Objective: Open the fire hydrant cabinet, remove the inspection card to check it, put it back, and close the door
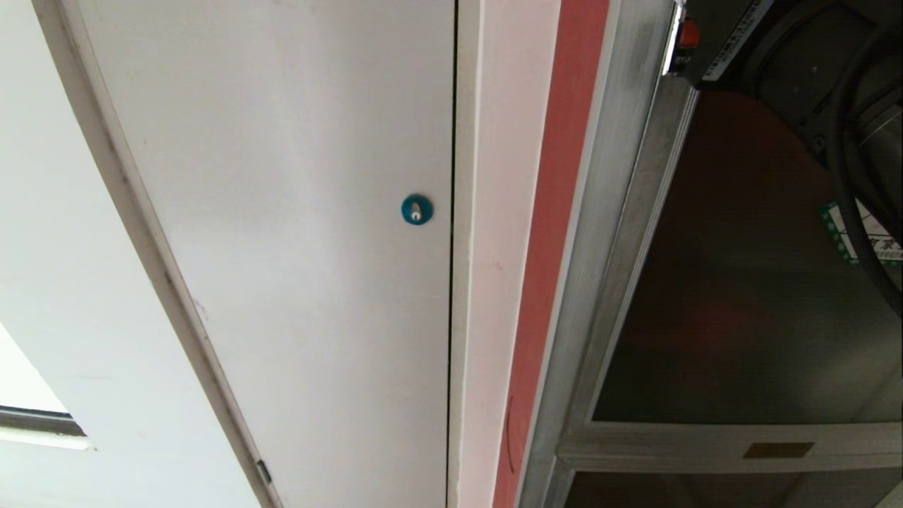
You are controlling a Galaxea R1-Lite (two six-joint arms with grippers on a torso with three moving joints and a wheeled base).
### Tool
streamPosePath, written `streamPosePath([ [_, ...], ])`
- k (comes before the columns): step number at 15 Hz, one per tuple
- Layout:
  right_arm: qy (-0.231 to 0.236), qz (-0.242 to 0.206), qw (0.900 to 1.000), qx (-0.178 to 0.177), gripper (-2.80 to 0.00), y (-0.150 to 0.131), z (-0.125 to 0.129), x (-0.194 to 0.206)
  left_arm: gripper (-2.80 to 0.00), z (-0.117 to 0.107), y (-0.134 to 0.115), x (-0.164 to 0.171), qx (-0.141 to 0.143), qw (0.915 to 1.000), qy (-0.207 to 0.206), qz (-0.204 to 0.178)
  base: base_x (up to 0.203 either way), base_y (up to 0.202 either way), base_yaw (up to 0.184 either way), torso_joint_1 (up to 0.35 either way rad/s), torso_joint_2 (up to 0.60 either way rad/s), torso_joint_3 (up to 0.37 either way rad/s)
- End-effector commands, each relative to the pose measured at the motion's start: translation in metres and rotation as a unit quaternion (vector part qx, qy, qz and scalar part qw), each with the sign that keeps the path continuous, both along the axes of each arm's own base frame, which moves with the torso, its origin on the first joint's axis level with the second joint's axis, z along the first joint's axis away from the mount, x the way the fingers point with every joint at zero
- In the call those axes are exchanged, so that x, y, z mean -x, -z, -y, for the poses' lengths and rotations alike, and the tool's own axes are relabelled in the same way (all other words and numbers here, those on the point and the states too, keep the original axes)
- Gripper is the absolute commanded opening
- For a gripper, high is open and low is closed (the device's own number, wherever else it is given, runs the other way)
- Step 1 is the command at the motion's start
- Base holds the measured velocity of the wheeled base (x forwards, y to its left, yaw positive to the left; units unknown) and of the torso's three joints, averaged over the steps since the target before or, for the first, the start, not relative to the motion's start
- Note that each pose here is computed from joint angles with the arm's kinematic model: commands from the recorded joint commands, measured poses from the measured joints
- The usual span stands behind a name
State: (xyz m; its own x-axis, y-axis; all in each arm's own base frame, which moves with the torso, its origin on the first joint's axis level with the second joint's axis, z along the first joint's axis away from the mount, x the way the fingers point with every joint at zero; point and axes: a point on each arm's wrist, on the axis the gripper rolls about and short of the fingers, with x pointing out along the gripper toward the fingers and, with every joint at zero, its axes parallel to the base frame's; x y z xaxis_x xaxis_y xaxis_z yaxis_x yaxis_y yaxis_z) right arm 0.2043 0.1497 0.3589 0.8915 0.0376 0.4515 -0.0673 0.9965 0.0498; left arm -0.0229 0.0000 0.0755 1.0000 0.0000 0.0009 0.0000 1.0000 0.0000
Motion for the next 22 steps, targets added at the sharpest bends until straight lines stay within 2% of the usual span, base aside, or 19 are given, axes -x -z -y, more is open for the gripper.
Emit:
streamPosePath([
  [1, 0.002, -0.004, 1.000, 0.003, -2.80, 0.003, -0.001, -0.002, -2.80, 0.000, 0.000, 0.000, 0.000, 1.0000, 0.000, 0.000, 0.000, 0.000, 0.000, 0.000, 0.00, 0.000],
  [9, -0.005, -0.002, 1.000, 0.003, -2.80, 0.002, -0.002, 0.002, -2.80, 0.000, 0.000, 0.000, 0.000, 1.0000, 0.000, 0.000, 0.000, 0.000, 0.000, 0.000, 0.00, 0.000],
  [13, -0.028, -0.002, 1.000, 0.007, -2.80, 0.000, -0.003, 0.022, -2.80, 0.000, 0.000, 0.000, 0.000, 1.0000, 0.000, 0.000, 0.000, 0.000, 0.000, 0.000, 0.00, 0.000],
  [22, -0.054, -0.007, 0.998, 0.014, -2.80, -0.005, 0.034, 0.075, -2.80, 0.000, 0.000, 0.000, 0.000, 1.0000, 0.000, 0.000, 0.000, 0.000, 0.000, 0.000, 0.00, 0.000],
])
